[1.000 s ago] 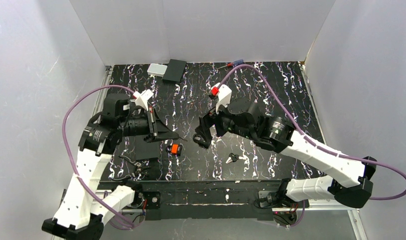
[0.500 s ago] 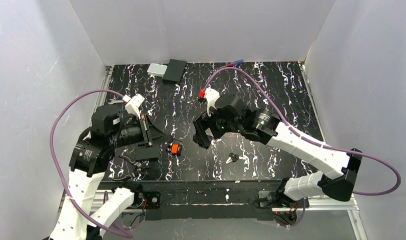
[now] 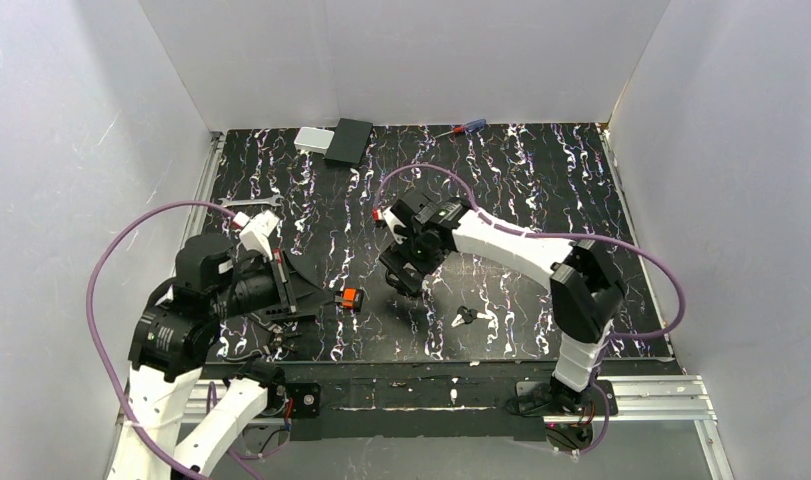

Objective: Unlock with the key

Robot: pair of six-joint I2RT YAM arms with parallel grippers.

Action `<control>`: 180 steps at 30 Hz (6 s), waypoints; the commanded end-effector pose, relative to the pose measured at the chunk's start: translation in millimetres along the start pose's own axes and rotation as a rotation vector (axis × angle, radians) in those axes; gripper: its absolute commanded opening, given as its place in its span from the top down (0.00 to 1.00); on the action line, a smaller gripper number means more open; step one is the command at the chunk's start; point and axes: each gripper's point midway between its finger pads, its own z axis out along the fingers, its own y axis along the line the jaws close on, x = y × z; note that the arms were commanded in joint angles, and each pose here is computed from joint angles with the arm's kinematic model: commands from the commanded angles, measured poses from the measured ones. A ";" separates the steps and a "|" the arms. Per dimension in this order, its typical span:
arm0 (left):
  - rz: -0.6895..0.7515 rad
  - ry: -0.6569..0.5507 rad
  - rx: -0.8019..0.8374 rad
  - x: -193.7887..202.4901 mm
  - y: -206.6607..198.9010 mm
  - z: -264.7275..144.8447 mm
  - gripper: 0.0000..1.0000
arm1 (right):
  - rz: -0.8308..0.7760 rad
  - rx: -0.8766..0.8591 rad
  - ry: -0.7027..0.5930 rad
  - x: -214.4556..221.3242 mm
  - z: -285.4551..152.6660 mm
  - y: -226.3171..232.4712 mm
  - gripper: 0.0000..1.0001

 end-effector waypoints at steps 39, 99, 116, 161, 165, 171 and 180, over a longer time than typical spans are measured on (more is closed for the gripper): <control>0.025 0.122 -0.039 -14.2 11.8 30.3 1.00 | -0.020 0.029 0.185 -5.5 82.0 -11.0 0.49; 0.284 -0.446 0.362 -112.1 -86.6 0.6 1.00 | 1.639 -1.106 -0.549 -162.4 -252.9 32.0 0.99; 1.005 -0.394 0.431 -80.9 -86.9 1.6 1.00 | 1.657 -0.961 -0.452 -143.2 -229.8 36.4 0.99; 2.417 -0.181 0.360 -58.3 -47.8 48.9 1.00 | 1.837 -0.390 0.316 -80.2 -170.3 62.1 0.99; 2.477 -0.105 0.379 -48.6 -43.2 53.4 1.00 | 1.810 -0.383 0.335 -77.7 -162.8 62.3 0.99; 2.561 -0.019 0.405 -35.7 -36.4 59.4 1.00 | 1.774 -0.364 0.357 -75.0 -154.9 61.9 0.99; 2.616 0.004 0.382 -35.1 -31.8 72.2 1.00 | 1.774 -0.350 0.351 -73.9 -154.2 60.3 0.99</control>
